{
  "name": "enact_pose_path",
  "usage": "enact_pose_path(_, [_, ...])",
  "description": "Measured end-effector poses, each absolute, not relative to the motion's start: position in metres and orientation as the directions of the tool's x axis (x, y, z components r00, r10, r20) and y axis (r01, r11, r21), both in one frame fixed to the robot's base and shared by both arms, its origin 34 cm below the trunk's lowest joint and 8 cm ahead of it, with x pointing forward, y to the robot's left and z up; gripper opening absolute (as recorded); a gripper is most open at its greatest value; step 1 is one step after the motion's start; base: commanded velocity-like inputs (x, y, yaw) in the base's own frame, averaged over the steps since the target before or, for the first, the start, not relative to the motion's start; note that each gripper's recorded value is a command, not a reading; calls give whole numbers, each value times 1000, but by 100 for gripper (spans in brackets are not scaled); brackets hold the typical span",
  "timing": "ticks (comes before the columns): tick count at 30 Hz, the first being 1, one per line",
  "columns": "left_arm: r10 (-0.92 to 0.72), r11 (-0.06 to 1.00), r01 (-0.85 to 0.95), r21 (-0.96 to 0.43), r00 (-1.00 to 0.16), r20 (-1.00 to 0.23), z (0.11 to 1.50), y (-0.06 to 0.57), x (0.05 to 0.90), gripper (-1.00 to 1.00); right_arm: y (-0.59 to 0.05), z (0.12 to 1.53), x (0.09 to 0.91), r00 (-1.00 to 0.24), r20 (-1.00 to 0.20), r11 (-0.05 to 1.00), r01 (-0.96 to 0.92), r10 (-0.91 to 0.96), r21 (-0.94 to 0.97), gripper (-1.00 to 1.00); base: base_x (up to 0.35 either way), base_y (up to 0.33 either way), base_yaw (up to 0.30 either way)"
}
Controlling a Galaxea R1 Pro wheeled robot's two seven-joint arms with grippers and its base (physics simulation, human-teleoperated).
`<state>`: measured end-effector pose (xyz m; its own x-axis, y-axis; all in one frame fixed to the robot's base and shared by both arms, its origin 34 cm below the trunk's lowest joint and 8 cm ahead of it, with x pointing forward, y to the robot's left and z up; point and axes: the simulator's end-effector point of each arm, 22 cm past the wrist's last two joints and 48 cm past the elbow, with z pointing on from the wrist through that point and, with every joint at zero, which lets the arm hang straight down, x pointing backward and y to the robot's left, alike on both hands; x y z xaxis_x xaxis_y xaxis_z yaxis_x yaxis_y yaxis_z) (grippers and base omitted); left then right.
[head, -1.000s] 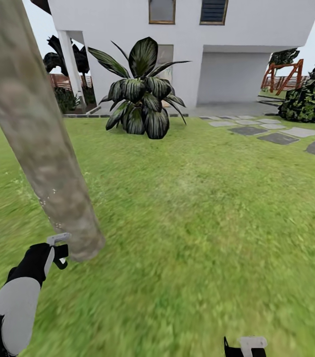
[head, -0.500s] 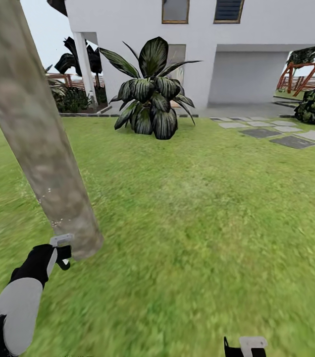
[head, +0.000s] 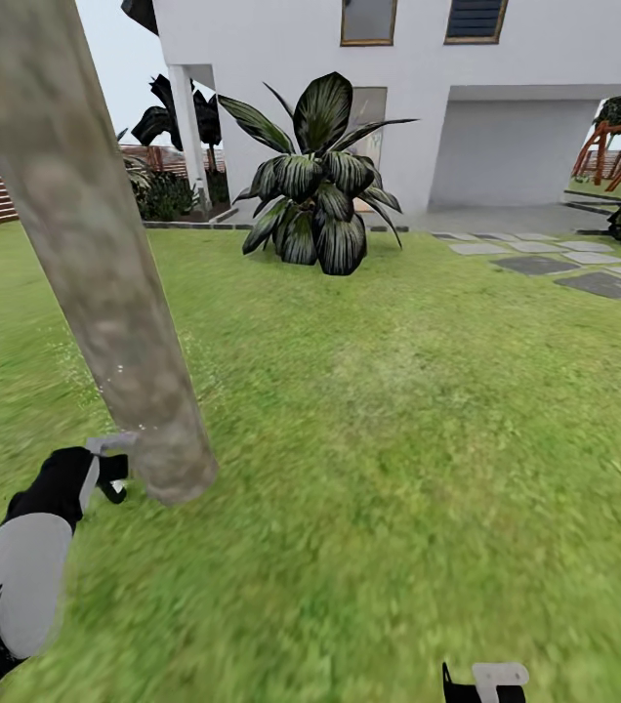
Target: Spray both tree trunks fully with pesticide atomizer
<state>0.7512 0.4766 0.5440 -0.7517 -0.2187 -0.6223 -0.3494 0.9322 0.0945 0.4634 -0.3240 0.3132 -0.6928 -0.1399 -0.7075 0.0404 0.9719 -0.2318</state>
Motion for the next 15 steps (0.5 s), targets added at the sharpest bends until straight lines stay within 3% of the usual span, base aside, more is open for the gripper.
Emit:
enact_pose_path(6, [-142, 972, -226, 59, -773, -618, 552, 442, 769, -100, -325, 313, 463, -693, -707, 972, 42, -140, -233, 100, 0, 0, 0])
enact_pose_path(12, [-149, 958, -270, 98, -758, -636, 592, 489, 779, -100, -325, 313, 463, -693, -707, 972, 41, -140, -233, 100, 0, 0, 0])
enact_pose_path(15, [-146, 970, -234, 57, -760, -633, 588, 451, 790, -100, -325, 313, 463, -693, -707, 972, 42, -140, -233, 100, 0, 0, 0])
